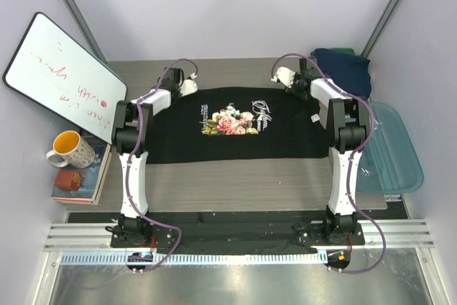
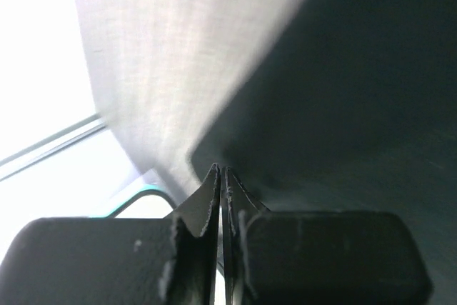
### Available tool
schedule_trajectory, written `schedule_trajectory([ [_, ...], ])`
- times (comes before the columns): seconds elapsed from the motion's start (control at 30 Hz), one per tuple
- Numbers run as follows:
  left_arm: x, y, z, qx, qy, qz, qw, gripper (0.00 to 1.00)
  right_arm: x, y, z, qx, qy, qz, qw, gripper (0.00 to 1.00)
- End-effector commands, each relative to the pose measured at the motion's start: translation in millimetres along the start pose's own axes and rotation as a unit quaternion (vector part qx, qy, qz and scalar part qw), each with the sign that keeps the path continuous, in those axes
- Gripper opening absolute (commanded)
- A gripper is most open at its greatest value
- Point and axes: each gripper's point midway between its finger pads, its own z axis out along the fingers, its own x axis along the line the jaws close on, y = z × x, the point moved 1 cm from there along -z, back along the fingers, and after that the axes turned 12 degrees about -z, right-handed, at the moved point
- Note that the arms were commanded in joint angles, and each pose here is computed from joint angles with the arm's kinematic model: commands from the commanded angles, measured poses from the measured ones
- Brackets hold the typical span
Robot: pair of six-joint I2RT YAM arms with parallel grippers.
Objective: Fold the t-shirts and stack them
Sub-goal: Fold the flattened tshirt in 1/3 of the way
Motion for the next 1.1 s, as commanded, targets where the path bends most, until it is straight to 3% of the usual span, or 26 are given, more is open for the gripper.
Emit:
schedule_trajectory([
  [0.0,59.1,29.4,-22.5,-0.059,0.121,-0.081,0.988,0.06,-29.8,18.8,-34.5,-0.004,-0.036,0.024,0.999,0.46],
  [0.07,77.7,40.2,-35.8,-0.088,0.156,-0.104,0.978,0.1,-41.7,35.2,-48.1,-0.034,-0.051,0.03,0.998,0.48],
  [0.17,89.2,56.2,-63.0,-0.123,0.158,-0.114,0.973,0.25,-51.8,52.6,-70.3,-0.066,-0.058,0.036,0.995,0.52],
  [0.23,90.4,71.7,-86.6,-0.16,0.131,-0.104,0.973,0.4,-48.9,63.6,-87.6,-0.096,-0.038,0.027,0.994,0.54],
  [0.3,64.6,69.8,-103.1,-0.168,0.06,-0.069,0.982,0.52,-33.4,70.0,-99.3,-0.115,0.002,0.018,0.993,0.59],
  [0.33,47.6,76.7,-108.8,-0.191,0.014,-0.048,0.98,0.53,-26.5,79.5,-105.2,-0.145,0.021,0.002,0.989,0.61],
  [0.47,-22.0,54.7,-122.6,-0.182,-0.099,0.031,0.978,0.56,10.5,88.4,-124.8,-0.184,0.106,-0.034,0.977,0.64],
  [0.57,-57.8,35.8,-123.2,-0.162,-0.147,0.072,0.973,0.58,24.3,79.2,-112.7,-0.153,0.127,-0.015,0.98,0.63],
  [0.63,-67.9,29.7,-120.0,-0.154,-0.154,0.086,0.972,0.56,14.3,76.5,-100.0,-0.139,0.101,0.006,0.985,0.6],
  [0.7,-67.7,26.1,-117.4,-0.141,-0.149,0.082,0.975,0.47,8.3,79.0,-94.5,-0.143,0.092,0.025,0.985,0.51],
  [0.73,-65.8,28.0,-119.3,-0.141,-0.149,0.075,0.976,0.4,6.7,81.9,-95.1,-0.152,0.092,0.027,0.984,0.48],
  [0.77,-64.4,28.0,-120.9,-0.141,-0.15,0.073,0.976,0.26,6.3,86.6,-98.4,-0.163,0.095,0.027,0.982,0.42],
  [0.87,-68.3,31.4,-126.9,-0.149,-0.174,0.072,0.971,0.12,25.1,102.7,-114.1,-0.208,0.143,-0.013,0.968,0.34],
  [1.0,-72.5,42.3,-127.2,-0.169,-0.183,0.074,0.966,0.01,65.9,106.2,-133.0,-0.229,0.219,-0.094,0.944,0.16],
  [1.07,-68.5,58.8,-132.4,-0.187,-0.179,0.068,0.963,0.0,87.4,105.6,-147.0,-0.239,0.26,-0.133,0.926,0.08],
])
